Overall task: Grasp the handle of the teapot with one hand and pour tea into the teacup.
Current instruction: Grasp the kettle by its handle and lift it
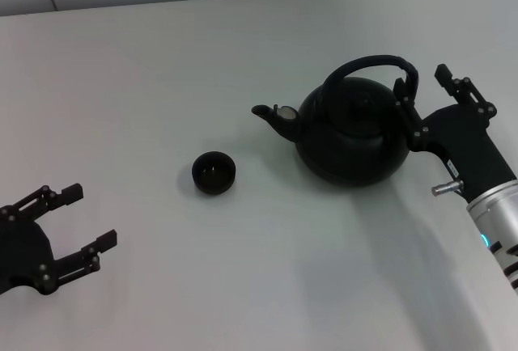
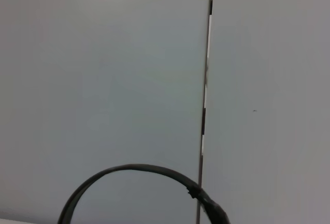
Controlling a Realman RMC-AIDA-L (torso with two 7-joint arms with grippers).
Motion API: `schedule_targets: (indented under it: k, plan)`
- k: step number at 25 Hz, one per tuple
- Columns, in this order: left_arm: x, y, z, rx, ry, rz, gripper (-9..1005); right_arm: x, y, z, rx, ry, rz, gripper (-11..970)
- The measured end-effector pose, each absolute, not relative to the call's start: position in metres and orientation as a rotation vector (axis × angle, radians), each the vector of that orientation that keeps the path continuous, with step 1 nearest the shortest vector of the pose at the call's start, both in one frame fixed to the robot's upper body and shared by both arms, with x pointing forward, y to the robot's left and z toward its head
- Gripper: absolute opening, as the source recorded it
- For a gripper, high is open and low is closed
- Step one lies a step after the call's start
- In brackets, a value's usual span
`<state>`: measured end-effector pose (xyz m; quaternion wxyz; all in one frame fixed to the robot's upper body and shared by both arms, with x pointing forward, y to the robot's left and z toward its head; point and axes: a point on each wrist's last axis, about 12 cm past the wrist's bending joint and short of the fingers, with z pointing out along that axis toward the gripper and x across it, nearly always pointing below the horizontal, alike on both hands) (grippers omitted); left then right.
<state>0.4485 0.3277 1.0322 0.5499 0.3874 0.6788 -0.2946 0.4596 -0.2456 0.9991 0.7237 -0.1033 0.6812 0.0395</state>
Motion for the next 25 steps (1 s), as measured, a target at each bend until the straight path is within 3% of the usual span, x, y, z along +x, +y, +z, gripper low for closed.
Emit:
schedule_targets:
  k: [7, 12, 25]
  plan:
    - [0.448, 0.328, 1.032, 0.912, 1.606, -0.7, 808, 0.461, -0.244, 0.999, -0.243, 1.51, 0.101, 436]
    - [0.448, 0.327, 1.032, 0.91, 1.606, -0.704, 808, 0.462, -0.243, 0.999, -0.245, 1.51, 0.104, 201]
    - [0.446, 0.327, 1.032, 0.898, 1.606, -0.707, 808, 0.475, -0.241, 1.007, -0.247, 1.465, 0.115, 84]
